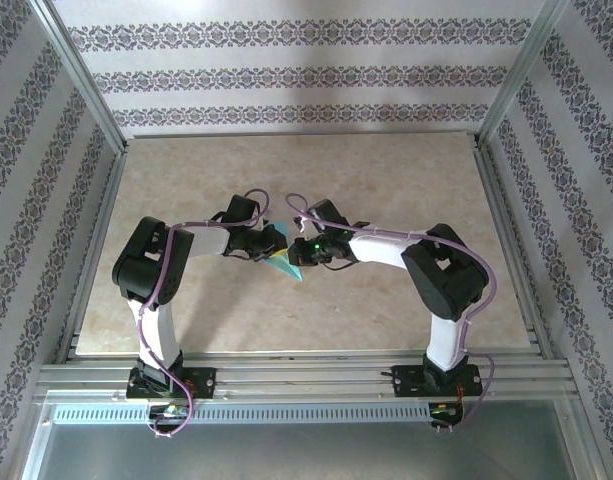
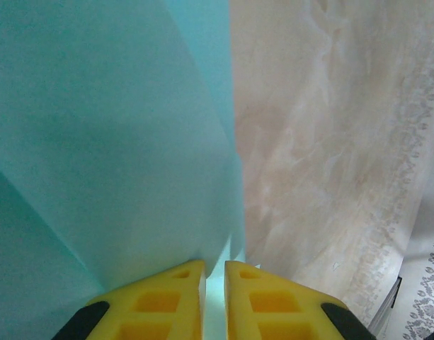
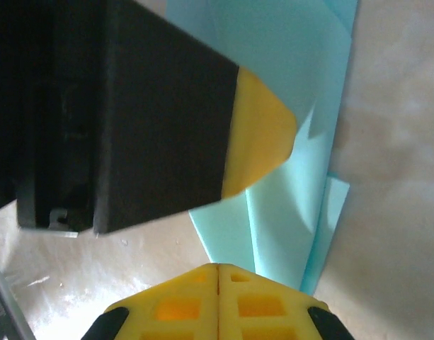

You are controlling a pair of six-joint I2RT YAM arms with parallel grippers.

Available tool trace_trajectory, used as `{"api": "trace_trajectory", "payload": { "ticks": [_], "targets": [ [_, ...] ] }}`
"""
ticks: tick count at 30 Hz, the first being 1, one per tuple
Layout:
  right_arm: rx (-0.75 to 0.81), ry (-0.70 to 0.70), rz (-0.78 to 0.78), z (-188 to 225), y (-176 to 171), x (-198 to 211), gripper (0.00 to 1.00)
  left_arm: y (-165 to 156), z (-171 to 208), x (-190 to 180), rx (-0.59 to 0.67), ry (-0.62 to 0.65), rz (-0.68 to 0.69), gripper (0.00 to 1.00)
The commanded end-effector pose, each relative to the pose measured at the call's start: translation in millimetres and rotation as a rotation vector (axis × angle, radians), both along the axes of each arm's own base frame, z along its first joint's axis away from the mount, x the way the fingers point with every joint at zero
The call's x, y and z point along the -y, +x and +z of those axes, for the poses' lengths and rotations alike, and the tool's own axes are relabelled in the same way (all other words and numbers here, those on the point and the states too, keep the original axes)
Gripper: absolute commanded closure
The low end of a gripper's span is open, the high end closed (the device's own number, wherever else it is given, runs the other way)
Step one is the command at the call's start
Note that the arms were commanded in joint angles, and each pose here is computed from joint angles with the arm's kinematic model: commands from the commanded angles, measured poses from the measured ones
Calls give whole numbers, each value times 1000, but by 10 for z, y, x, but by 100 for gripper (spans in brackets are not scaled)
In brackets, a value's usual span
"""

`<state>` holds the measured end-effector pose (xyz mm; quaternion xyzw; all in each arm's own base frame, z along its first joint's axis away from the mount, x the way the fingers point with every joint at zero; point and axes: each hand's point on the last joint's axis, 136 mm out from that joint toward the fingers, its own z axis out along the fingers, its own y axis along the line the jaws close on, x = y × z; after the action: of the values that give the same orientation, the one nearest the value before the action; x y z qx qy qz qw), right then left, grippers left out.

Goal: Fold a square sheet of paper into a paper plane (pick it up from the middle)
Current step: Fourth fold the wing at the center of the table.

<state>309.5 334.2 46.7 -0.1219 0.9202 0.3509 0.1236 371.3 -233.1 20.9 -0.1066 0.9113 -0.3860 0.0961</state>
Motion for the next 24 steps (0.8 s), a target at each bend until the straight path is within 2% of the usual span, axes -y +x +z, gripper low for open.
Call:
{"api": "trace_trajectory", "payload": {
  "ticks": [1, 16, 24],
  "targets": [
    [-11, -40, 21, -105, -6, -45, 92, -234, -473, -209, -130, 132, 23, 83],
    [-49, -104, 43, -331, -150, 72, 92, -192, -400, -143, -109, 91, 11, 81],
    [-55, -78, 39, -299, -144, 127, 92, 62, 291, 79, 56, -52, -23, 72]
  ]
}}
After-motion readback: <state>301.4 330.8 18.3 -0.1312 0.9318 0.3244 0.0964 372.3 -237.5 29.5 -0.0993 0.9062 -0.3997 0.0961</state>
